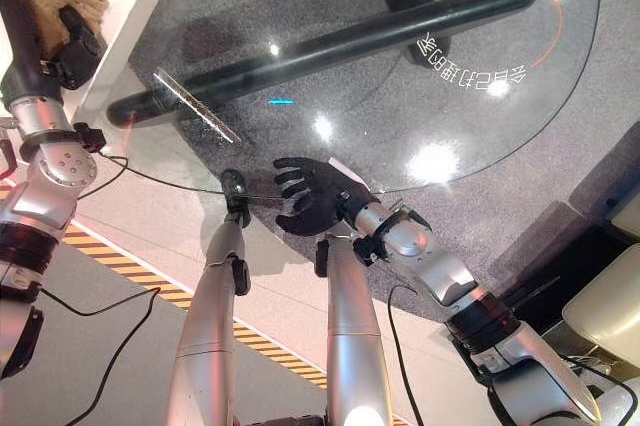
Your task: Wipe the table with a cloth and put it in the basket.
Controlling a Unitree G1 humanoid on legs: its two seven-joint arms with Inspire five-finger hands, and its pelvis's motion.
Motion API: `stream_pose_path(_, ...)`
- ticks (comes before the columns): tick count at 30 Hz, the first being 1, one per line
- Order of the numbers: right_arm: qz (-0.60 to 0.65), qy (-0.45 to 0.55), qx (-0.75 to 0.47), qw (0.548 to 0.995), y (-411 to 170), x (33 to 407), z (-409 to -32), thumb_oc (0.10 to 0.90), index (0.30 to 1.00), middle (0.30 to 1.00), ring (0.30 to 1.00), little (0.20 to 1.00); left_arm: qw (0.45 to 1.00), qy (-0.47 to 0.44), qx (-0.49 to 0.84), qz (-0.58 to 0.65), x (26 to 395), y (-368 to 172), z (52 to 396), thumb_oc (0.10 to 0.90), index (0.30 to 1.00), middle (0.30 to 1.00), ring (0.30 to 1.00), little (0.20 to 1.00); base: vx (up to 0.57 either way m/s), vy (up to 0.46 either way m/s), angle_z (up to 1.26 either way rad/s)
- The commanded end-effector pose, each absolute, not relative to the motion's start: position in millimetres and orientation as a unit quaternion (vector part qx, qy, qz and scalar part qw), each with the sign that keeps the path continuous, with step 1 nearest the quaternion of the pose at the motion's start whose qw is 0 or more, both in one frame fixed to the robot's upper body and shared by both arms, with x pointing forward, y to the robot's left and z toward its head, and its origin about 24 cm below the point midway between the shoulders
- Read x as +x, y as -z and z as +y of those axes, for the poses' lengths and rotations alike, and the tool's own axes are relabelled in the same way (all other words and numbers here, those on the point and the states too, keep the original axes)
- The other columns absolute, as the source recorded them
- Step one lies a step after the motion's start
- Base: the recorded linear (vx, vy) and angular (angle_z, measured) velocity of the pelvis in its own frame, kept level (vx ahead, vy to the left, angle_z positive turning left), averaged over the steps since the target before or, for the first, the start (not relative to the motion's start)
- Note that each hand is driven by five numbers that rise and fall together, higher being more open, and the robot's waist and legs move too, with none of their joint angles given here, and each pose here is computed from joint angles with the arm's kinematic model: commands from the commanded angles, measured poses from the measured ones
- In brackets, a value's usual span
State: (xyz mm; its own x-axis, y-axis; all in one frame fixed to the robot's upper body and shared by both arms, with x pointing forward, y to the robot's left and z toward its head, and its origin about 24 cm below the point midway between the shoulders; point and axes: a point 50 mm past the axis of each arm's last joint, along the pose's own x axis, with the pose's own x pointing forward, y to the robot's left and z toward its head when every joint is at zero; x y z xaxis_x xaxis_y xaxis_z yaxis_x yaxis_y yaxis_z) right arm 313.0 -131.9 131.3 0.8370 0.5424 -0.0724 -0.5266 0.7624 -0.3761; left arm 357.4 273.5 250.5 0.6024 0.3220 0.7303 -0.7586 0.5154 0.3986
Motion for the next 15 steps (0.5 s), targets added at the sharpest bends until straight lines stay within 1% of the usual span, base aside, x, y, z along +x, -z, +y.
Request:
stream_pose_path(1, -0.003, -0.287, -0.188, 0.939, -113, 300, -132, 0.800, 0.900, 0.900, 0.900, 0.900, 0.800, -0.359, 0.317, -0.362, 343, -270, 282, 0.800, 0.900, 0.900, 0.900, 0.900, -0.02, -0.045, 0.01)
stream_pose_path(6, -0.002, -0.289, -0.185, 0.939, -109, 295, -130, 0.800, 0.900, 0.900, 0.900, 0.900, 0.793, -0.347, 0.312, -0.391, 334, -269, 280, 0.800, 0.900, 0.900, 0.900, 0.900, -0.01, -0.017, 0.00)
stream_pose_path(11, 0.002, -0.287, -0.180, 0.941, -101, 285, -131, 0.800, 0.900, 0.900, 0.900, 0.900, 0.775, -0.332, 0.301, -0.445, 314, -269, 270, 0.800, 0.900, 0.900, 0.900, 0.900, -0.03, -0.042, 0.01)
stream_pose_path(15, 0.003, -0.287, -0.181, 0.941, -95, 279, -131, 0.800, 0.900, 0.900, 0.900, 0.900, 0.768, -0.314, 0.309, -0.464, 301, -269, 263, 0.800, 0.900, 0.900, 0.900, 0.900, -0.03, -0.052, 0.02)
